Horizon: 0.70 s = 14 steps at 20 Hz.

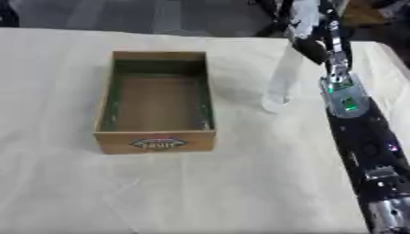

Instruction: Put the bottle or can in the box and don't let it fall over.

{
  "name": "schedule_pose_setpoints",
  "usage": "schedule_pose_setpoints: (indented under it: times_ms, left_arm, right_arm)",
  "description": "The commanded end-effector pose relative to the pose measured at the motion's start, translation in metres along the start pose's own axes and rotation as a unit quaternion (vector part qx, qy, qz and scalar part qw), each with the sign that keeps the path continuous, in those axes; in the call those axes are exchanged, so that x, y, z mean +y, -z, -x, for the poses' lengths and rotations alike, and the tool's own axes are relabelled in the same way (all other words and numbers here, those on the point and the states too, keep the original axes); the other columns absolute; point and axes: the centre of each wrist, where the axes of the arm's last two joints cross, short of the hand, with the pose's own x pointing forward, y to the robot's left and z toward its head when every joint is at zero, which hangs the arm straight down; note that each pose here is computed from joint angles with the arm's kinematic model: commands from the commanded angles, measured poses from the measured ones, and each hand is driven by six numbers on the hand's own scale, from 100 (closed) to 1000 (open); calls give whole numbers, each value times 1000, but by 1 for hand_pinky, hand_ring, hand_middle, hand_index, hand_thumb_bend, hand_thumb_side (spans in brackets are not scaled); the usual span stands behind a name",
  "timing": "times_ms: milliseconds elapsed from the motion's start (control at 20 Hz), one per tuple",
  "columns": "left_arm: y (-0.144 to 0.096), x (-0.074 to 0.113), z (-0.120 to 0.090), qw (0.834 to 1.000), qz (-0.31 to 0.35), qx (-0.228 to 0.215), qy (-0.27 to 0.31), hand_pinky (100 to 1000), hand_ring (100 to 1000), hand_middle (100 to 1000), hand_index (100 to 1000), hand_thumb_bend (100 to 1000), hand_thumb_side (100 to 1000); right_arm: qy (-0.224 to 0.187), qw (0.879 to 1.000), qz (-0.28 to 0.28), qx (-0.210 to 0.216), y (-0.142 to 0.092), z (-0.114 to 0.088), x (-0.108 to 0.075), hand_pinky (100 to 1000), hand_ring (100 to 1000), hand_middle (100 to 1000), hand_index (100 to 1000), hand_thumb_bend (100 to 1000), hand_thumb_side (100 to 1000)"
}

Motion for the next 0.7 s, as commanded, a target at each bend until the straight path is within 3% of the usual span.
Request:
schedule_pose_setpoints:
  times_ms: [50, 700]
  left_arm:
    - [4, 0, -7, 1000, 3, -15, 0, 753, 774, 724, 816, 314, 838]
    - [4, -1, -7, 1000, 4, -15, -1, 754, 774, 723, 816, 316, 837]
  right_arm:
    - [-4, 1000, 7, -29, 12, -18, -16, 720, 854, 933, 1000, 623, 556]
    - [8, 999, -11, -39, 16, -26, -8, 713, 841, 908, 1000, 626, 568]
